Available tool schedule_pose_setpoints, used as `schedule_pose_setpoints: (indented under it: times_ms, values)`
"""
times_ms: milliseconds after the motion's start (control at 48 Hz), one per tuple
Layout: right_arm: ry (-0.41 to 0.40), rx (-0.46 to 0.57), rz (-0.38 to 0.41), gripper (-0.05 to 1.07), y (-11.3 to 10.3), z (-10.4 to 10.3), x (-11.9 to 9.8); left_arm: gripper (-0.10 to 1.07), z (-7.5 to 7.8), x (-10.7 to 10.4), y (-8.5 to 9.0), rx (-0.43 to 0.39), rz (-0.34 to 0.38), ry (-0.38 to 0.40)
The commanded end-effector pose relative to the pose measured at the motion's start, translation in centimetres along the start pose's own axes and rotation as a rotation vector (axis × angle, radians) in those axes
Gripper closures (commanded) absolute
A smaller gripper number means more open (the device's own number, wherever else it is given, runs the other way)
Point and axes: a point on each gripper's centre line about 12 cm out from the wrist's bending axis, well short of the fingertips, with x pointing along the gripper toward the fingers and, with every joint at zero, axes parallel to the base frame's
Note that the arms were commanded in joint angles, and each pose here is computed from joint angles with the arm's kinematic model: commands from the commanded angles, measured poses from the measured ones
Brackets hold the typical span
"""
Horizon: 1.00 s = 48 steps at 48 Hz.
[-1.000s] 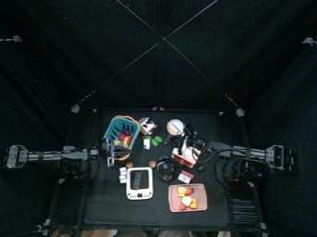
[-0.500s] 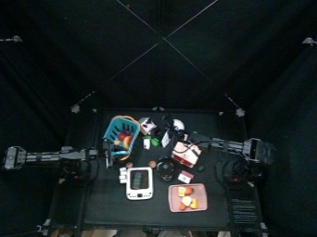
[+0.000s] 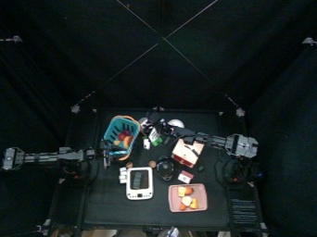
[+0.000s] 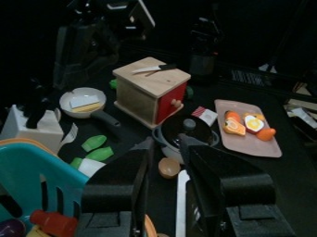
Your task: Grab cleaver
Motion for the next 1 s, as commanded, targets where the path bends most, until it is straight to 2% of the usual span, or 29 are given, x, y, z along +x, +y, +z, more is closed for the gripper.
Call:
schedule_pose_setpoints:
  times_ms: [0, 146, 333, 708, 979]
  values:
    - [-0.046, -0.008, -0.006, 0.33, -0.3, 2.1, -0.8, 0.28, 0.6, 0.1, -0.1, -0.002, -0.002, -0.020]
    - [-0.032, -0.011, -0.036, 0.33, -1.6, 2.1, -0.4, 0.28, 0.6, 0.1, -0.1, 0.000, -0.003, -0.020]
    - [-0.031, -0.006, -0.048, 0.33, -2.2, 2.2, -0.4, 0.28, 0.5, 0.1, 0.0, 0.000, 0.001, -0.017]
    - [0.005, -0.014, -0.064, 0.33, -2.7, 1.2, 1.0, 0.28, 0.3, 0.1, 0.1, -0.001, 0.004, -0.013]
    - [0.003, -0.009, -0.071, 0.34, -3.2, 1.4, 1.4, 0.28, 0.3, 0.1, 0.1, 0.001, 0.004, -0.013]
